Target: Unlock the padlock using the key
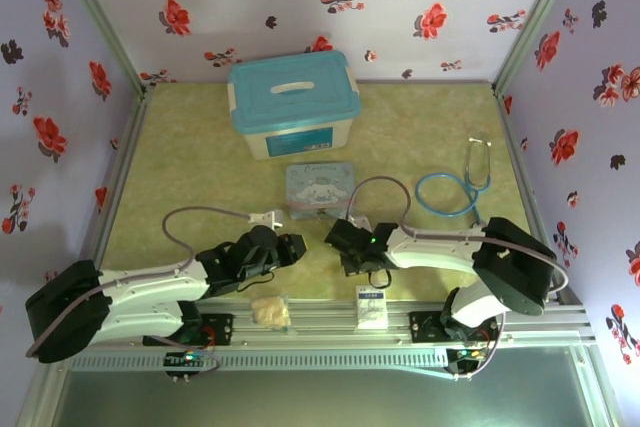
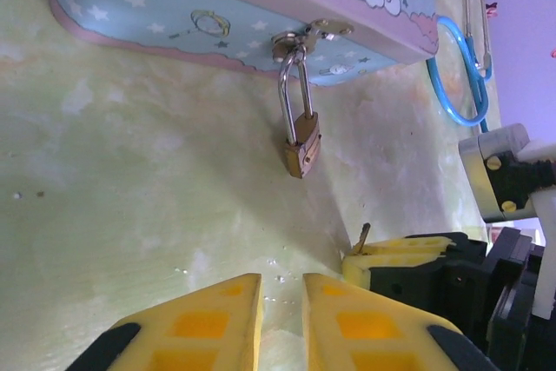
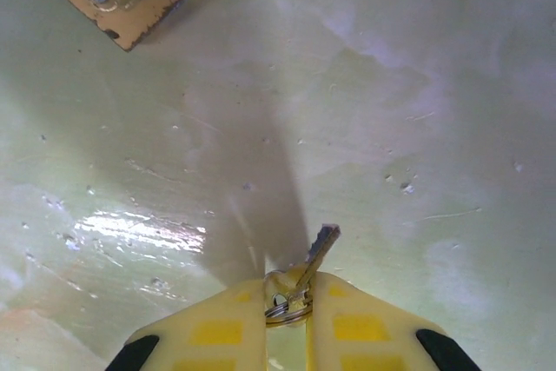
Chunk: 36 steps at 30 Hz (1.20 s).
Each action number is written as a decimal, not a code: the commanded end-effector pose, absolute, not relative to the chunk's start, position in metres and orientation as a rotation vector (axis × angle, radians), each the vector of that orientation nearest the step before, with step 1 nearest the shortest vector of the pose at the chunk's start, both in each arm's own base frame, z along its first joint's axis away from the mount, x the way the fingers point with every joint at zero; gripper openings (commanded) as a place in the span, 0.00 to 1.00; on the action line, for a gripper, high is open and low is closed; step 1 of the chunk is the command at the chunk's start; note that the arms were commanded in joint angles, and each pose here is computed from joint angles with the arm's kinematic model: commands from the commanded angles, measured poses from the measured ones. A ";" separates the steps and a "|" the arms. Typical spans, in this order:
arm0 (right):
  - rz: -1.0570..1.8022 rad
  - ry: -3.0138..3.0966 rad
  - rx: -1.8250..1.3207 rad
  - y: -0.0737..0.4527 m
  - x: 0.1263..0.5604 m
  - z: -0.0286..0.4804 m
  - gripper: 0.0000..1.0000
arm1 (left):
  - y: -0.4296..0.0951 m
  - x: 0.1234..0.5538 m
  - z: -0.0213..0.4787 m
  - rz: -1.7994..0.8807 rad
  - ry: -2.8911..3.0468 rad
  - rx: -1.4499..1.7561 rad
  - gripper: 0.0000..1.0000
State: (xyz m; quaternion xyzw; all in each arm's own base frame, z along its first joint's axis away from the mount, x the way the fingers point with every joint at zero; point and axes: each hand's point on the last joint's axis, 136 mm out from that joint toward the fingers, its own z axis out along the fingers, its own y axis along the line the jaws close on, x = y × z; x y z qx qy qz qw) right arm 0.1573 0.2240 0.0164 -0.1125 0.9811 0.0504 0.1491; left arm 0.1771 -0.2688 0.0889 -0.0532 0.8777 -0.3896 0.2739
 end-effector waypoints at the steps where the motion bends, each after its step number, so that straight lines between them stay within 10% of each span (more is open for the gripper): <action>1: 0.135 2.751 -0.460 0.213 0.161 0.029 0.00 | -0.272 0.185 0.115 -1.059 2.281 -0.060 0.19; 36: 1.209 2.193 -0.715 0.296 0.133 0.177 0.00 | -0.318 0.174 0.194 -1.507 1.931 0.163 0.41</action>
